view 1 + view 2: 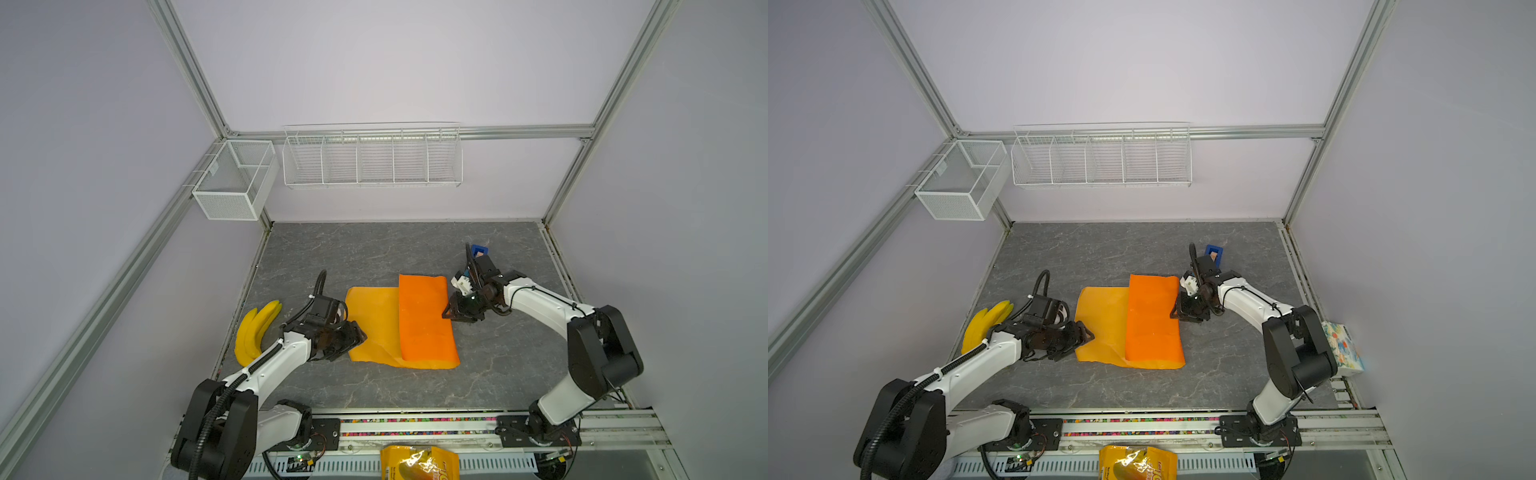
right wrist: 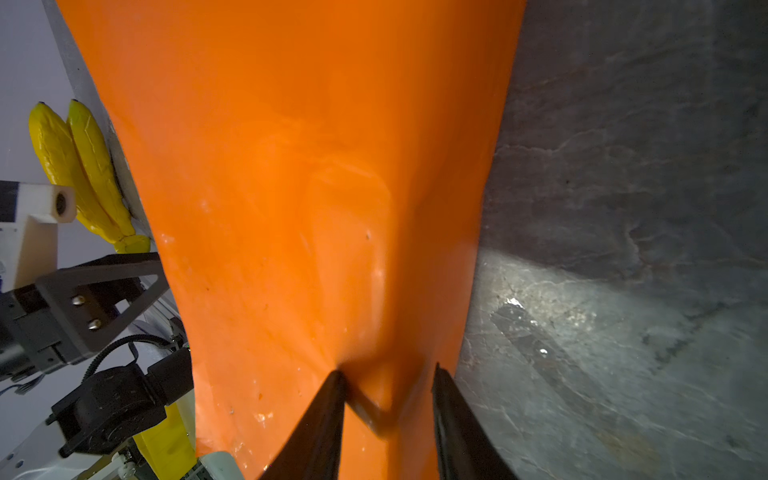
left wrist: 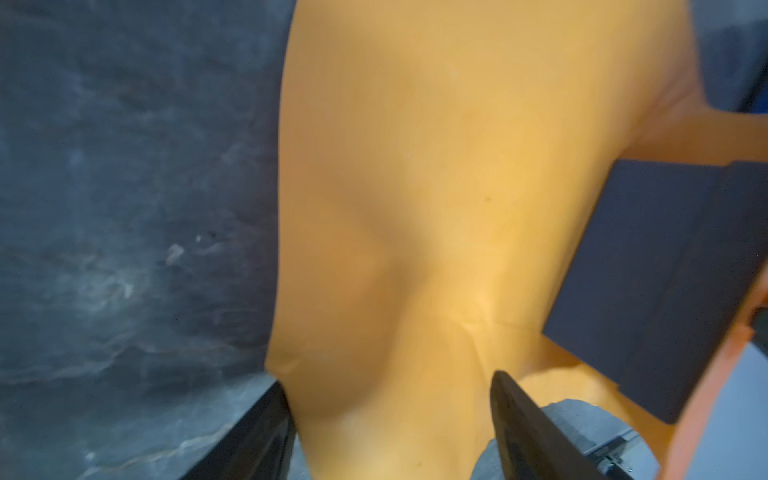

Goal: Wrap the gift box in paper

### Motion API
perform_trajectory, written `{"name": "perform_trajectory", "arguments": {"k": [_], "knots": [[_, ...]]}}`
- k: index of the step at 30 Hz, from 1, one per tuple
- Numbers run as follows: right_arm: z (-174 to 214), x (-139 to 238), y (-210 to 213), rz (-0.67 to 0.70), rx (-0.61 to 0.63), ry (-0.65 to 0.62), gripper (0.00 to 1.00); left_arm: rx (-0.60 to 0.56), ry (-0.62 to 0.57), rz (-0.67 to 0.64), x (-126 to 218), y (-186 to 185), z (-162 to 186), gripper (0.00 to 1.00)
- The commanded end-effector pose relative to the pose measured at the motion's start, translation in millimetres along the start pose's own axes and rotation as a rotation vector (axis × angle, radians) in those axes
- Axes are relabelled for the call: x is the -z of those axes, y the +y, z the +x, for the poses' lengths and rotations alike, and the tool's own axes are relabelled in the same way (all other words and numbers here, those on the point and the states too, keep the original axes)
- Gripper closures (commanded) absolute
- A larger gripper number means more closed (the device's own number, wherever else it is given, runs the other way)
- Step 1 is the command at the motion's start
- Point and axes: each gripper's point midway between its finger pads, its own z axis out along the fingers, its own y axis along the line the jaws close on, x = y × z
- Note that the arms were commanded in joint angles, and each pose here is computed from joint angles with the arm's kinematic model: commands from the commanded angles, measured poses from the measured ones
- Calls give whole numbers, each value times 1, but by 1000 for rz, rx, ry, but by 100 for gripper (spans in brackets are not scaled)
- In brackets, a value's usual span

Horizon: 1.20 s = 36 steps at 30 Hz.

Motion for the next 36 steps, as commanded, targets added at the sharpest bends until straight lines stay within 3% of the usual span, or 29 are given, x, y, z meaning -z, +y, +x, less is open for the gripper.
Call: {"name": "perform_trajectory", "arguments": {"k": [1,7,12,18,24,32,36], "knots": [[15,-13,-19,53,-27,57,62,-62,-47,102,10,-17,-22,26],[14,-11,-15,43,-22,61,62,-45,-60,212,9,-21,-50,25],[15,-11,-16,42,-24,63,62,-51,-68,200,2,-16,-70,28],[17,-11,-17,45,-27,65,62,-56,-53,177,-10,-8,-83,55],[17,-10,-17,46,-28,61,62,-74,-45,135,-14,-1,-86,68],[18,-8,-16,48,-28,61,62,-115,-34,59,-16,10,-88,75],[19,-8,-17,52,-29,61,62,-125,-53,50,-13,10,-91,88]]}}
